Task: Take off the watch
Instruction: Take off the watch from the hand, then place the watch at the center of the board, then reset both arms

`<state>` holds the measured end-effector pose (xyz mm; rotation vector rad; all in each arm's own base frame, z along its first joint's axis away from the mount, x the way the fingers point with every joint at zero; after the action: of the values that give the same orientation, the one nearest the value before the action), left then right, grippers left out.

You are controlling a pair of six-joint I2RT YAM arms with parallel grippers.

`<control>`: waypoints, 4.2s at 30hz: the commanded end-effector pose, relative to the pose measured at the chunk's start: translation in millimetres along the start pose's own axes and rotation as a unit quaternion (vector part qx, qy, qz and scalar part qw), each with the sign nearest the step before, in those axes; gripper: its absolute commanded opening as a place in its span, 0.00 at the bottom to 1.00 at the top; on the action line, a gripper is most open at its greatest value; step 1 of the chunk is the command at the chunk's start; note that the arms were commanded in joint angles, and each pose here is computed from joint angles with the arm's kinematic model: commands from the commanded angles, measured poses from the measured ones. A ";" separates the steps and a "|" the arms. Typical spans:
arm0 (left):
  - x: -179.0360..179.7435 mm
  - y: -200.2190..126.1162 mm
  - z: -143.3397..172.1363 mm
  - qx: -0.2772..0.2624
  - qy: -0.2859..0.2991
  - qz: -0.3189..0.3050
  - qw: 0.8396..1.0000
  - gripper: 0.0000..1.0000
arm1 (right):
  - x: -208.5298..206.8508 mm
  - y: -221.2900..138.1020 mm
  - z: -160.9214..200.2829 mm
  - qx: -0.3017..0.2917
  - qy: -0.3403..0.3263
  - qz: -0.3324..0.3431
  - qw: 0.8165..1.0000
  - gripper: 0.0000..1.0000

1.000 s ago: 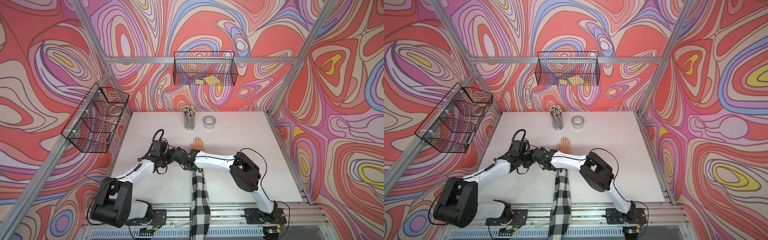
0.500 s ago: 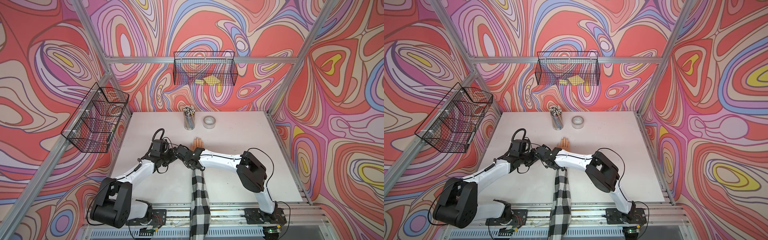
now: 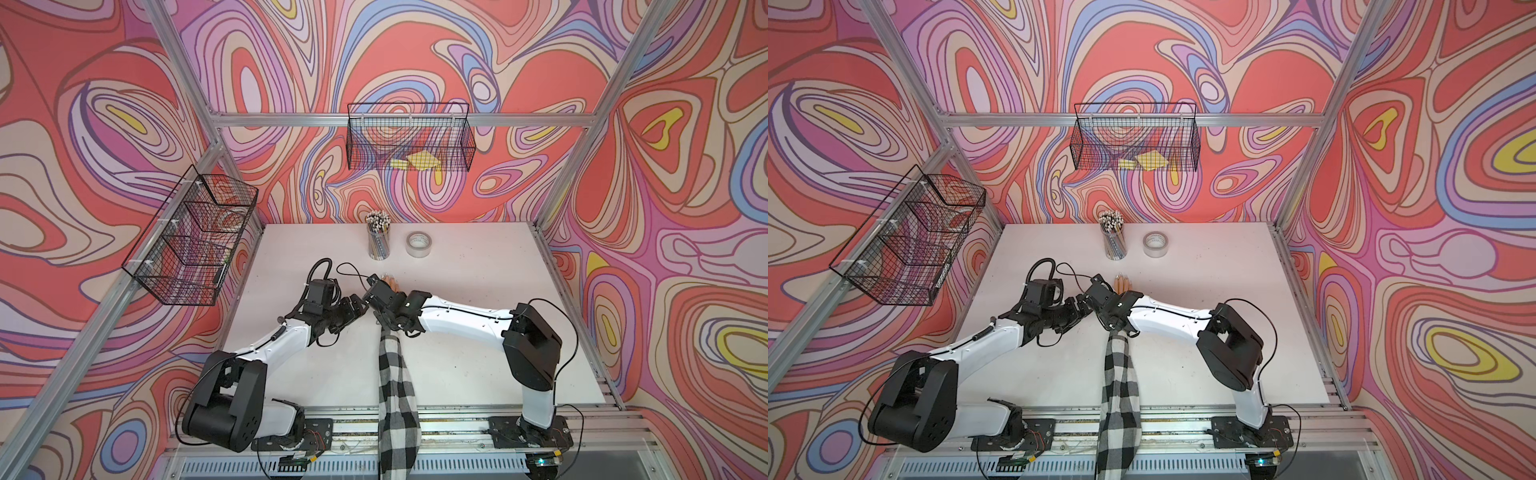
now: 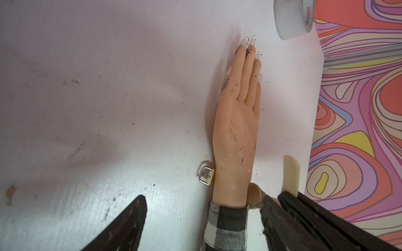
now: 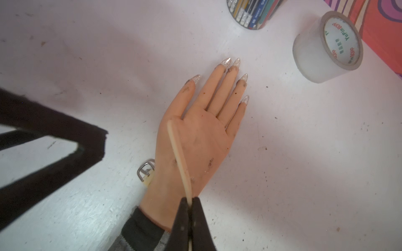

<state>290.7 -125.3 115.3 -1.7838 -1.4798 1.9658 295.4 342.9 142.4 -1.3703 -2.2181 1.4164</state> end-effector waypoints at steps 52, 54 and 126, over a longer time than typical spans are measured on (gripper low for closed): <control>-24.0 -14.6 -15.1 -0.013 0.062 -0.021 0.998 0.89 | -135.9 19.1 76.4 0.150 0.231 0.225 0.935 0.00; -22.3 -14.0 -14.4 -0.011 0.061 -0.023 0.998 0.89 | -136.3 28.8 74.1 0.152 0.233 0.223 0.934 0.00; 64.8 -27.9 -109.5 -0.369 0.366 -0.153 0.840 0.99 | -303.9 16.9 197.3 -0.272 0.282 0.290 0.873 0.98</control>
<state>333.2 -3.3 96.4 -1.8890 -2.1596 0.4333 352.7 -11.6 103.5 -2.3764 -1.8810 0.4358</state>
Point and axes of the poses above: each gripper's point midway between its finger pads, its own y axis out along the fingers, its own x axis along the line the jaws close on, z = x × y, the point moved 5 cm from there along -y, back along the fingers, and after that the axes turned 7 degrees about -y, right-handed, at the moved point
